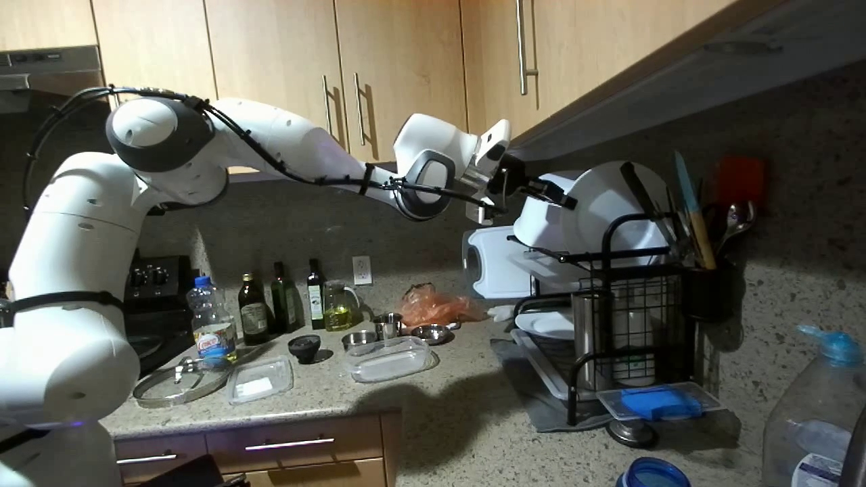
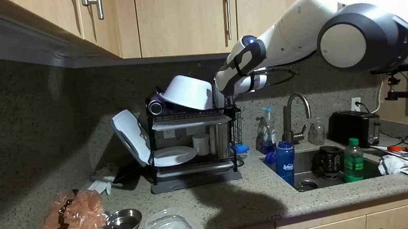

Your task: Pick a plate from the rack and put it on the table

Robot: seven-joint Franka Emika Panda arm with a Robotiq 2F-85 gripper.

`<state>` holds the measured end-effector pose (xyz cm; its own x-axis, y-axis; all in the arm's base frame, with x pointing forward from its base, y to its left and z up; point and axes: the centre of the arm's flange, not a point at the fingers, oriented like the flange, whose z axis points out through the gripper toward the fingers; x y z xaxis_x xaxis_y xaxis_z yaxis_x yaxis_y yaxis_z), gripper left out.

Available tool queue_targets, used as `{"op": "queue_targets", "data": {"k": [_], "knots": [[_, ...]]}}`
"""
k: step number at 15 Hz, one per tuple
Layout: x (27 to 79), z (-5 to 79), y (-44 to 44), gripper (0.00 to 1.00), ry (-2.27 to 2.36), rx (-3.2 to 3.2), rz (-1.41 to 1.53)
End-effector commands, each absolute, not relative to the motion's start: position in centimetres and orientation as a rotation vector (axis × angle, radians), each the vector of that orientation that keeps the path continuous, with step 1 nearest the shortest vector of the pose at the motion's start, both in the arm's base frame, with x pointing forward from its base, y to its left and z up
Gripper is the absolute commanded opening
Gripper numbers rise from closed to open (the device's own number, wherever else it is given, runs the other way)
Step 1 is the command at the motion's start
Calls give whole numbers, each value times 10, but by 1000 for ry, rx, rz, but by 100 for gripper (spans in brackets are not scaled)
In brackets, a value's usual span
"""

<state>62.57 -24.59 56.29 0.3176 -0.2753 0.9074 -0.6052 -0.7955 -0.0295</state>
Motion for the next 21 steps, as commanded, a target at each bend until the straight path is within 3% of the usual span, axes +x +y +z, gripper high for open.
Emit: {"op": "queue_targets", "data": {"k": [1, 21], "knots": [[651, 566, -278, 3, -789, 2269, 1463], [628, 615, -253, 3, -731, 2178, 1593]]}}
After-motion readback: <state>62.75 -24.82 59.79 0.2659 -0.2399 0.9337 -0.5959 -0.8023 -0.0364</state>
